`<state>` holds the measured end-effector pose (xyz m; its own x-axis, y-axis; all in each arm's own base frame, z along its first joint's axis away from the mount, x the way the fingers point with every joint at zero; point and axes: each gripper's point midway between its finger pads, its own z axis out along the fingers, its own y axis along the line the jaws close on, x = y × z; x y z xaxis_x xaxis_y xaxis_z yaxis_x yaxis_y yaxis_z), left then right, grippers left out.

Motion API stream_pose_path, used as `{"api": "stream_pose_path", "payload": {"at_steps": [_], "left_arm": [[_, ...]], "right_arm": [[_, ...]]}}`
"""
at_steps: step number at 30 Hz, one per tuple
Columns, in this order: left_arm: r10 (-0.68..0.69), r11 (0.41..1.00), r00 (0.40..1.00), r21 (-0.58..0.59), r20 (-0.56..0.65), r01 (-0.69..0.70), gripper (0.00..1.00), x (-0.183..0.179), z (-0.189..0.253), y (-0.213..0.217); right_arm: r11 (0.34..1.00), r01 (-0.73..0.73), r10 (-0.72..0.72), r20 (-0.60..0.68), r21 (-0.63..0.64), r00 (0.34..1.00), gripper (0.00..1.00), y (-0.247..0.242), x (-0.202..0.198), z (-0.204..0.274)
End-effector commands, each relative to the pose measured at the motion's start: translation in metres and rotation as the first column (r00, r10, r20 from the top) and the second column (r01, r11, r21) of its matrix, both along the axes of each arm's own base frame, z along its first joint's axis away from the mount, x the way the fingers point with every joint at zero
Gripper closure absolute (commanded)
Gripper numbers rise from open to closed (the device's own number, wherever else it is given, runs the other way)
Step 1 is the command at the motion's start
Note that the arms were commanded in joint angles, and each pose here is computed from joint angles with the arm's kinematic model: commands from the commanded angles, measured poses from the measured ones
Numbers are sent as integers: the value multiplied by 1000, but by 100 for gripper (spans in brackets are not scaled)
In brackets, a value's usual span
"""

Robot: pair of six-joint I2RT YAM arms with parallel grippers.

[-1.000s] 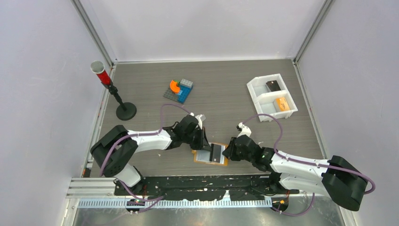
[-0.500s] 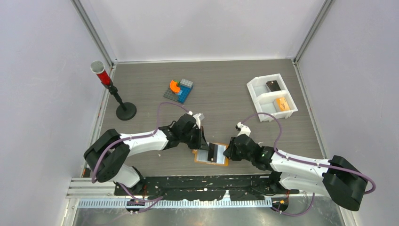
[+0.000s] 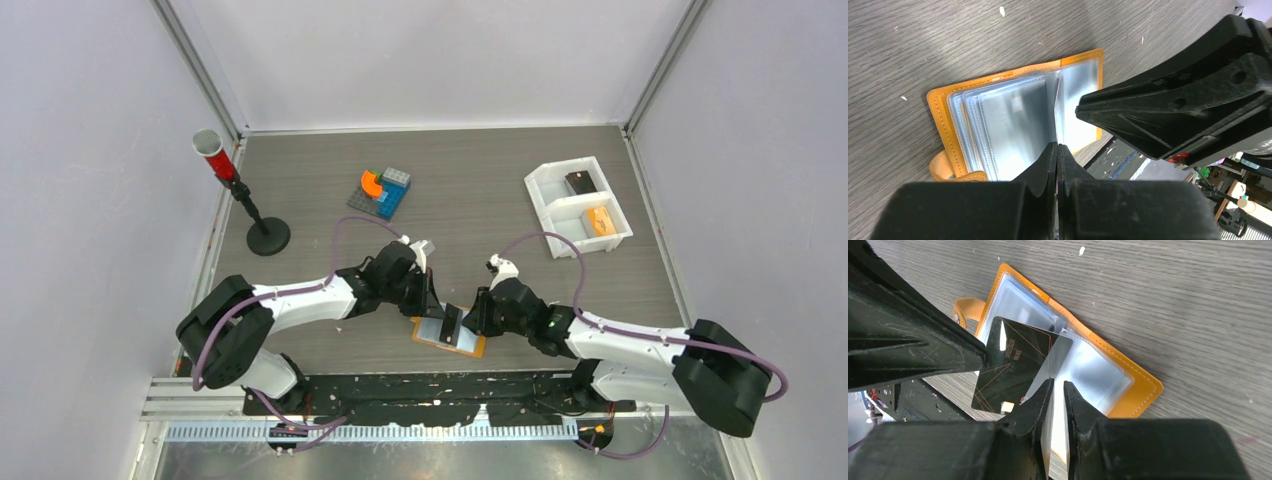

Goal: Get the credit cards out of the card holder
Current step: Remove the credit card from the card holder.

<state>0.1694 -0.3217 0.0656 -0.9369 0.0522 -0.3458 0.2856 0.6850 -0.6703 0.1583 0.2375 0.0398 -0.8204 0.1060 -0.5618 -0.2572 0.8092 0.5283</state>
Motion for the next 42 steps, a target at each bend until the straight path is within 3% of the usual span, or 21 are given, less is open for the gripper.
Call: {"api": "stream_pose_path", "payload": {"at_steps": [1,5,10,17,19,24,32,42], "left_arm": [[-12,999,1000,-48,16,13,100,4,10,-8],[-20,997,1000,-69,12,21,99,3,11,-11],[-30,996,1000,-89,-6,29,86,-2,6,-12],[-36,996,999,-88,-20,35,79,-4,3,-13],[-26,997,1000,-75,-12,25,81,-2,2,-11],[-17,1000,999,-19,41,18,100,2,9,0],[-34,996,990,84,135,23,100,4,26,24],[-99,994,976,70,195,87,100,-9,66,37]], "right_arm": [[998,-28,27,33,55,999,80,22,12,11],[999,-16,16,3,47,1000,80,22,11,-1],[998,-26,27,-28,52,999,80,22,5,-12],[998,-10,13,-35,66,999,80,19,2,-14],[998,-9,11,-33,69,999,80,18,2,-14],[998,-13,14,-23,63,1000,80,15,1,-12],[997,-17,16,25,73,1000,78,13,4,3],[975,-163,130,204,152,970,69,18,-1,84]]}}
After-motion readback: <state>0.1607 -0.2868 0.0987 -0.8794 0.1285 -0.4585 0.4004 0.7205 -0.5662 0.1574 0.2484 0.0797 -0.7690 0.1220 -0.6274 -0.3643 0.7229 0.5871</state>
